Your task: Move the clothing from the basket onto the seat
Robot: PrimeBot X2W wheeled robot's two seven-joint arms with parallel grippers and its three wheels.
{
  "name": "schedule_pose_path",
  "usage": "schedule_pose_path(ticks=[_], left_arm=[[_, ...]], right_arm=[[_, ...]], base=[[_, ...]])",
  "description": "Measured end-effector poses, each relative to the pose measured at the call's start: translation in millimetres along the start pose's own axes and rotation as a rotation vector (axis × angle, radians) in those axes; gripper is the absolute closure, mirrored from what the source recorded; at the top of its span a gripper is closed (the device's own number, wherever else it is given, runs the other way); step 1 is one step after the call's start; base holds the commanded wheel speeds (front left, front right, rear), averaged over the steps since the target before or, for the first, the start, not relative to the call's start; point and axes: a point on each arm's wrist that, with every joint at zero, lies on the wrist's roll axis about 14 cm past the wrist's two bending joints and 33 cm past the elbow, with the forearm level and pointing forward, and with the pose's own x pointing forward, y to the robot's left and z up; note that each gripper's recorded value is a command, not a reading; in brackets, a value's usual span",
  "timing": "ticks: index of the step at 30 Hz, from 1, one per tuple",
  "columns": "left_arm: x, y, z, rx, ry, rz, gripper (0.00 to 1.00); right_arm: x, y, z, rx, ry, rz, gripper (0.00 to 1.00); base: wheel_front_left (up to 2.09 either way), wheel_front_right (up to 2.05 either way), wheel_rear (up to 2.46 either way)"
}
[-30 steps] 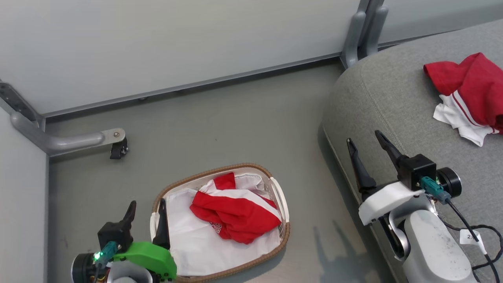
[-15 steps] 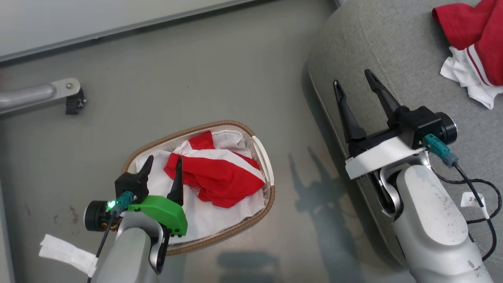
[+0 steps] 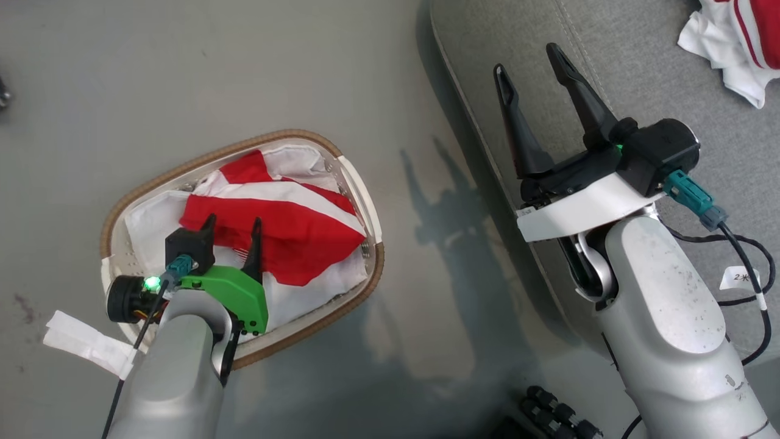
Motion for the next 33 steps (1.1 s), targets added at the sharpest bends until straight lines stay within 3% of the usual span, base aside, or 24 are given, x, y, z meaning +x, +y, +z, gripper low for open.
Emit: schedule_pose_path(ticks=[17, 27, 33], left_arm=[[44.5, -0.5, -102.6, -0.165, 0.266, -0.018, 0.0], [63.7, -3.4, -120.4, -0.255, 0.295, -0.019, 0.0], [72.8, -4.9, -126.5, -0.253, 0.315, -0.039, 0.0]], right_arm=[[6.6, -25.8, -62.9, -0.027, 0.121, -0.038, 0.0], [15.6, -25.8, -85.0, -0.027, 0.144, -0.024, 0.0], [17.7, -26.4, -95.7, -0.024, 0.159, -0.021, 0.0]], base=[[0.0, 0.0, 0.0], [0.0, 0.0, 0.0], [0.0, 0.0, 0.0]])
